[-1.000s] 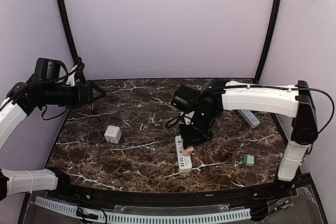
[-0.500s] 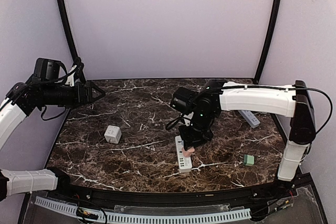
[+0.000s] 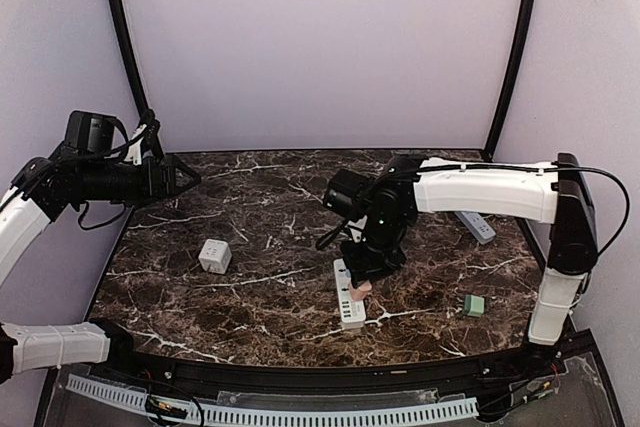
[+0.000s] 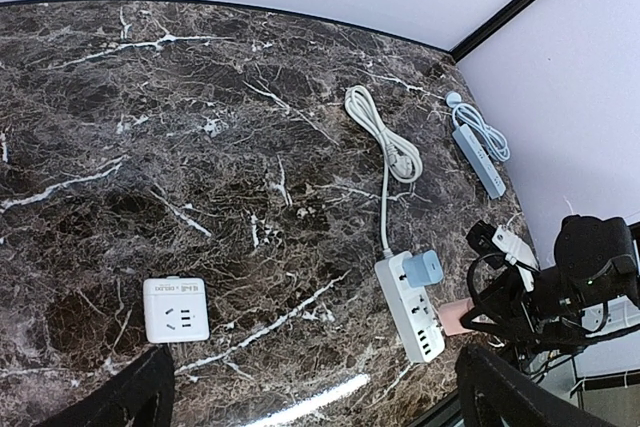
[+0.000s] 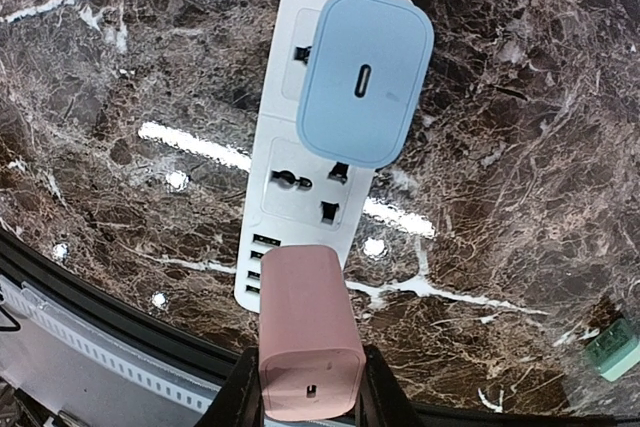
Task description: Insert the plug
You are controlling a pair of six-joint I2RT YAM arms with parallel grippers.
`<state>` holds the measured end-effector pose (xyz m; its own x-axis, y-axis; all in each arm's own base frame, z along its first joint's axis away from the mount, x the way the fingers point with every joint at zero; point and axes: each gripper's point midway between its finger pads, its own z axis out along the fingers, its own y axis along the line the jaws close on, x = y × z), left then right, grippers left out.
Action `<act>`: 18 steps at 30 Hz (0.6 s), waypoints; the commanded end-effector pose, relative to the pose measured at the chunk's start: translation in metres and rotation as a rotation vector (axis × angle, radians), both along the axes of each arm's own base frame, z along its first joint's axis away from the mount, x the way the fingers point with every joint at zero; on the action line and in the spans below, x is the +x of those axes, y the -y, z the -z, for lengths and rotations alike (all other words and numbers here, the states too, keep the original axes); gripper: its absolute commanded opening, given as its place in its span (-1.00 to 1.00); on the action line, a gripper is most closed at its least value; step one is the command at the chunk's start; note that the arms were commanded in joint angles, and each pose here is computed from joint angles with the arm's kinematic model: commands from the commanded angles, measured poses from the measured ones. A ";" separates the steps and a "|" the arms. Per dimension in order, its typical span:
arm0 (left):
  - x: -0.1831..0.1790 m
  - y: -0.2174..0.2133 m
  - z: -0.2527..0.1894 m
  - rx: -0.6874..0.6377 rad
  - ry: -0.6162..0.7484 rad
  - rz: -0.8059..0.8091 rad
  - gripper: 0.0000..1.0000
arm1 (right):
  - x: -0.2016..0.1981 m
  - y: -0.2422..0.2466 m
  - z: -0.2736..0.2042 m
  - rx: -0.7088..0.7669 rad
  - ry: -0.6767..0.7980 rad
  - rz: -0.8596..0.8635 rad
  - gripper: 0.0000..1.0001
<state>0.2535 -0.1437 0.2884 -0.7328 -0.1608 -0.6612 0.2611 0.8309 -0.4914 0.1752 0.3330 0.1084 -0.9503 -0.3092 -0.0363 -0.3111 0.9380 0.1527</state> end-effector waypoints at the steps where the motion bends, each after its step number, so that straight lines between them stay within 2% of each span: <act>1: -0.004 -0.005 0.011 0.024 -0.028 -0.009 0.99 | 0.009 0.000 0.002 -0.029 0.019 0.027 -1.00; 18: -0.003 -0.005 0.015 0.023 -0.033 -0.011 0.99 | 0.028 0.003 0.004 -0.083 0.060 0.046 -1.00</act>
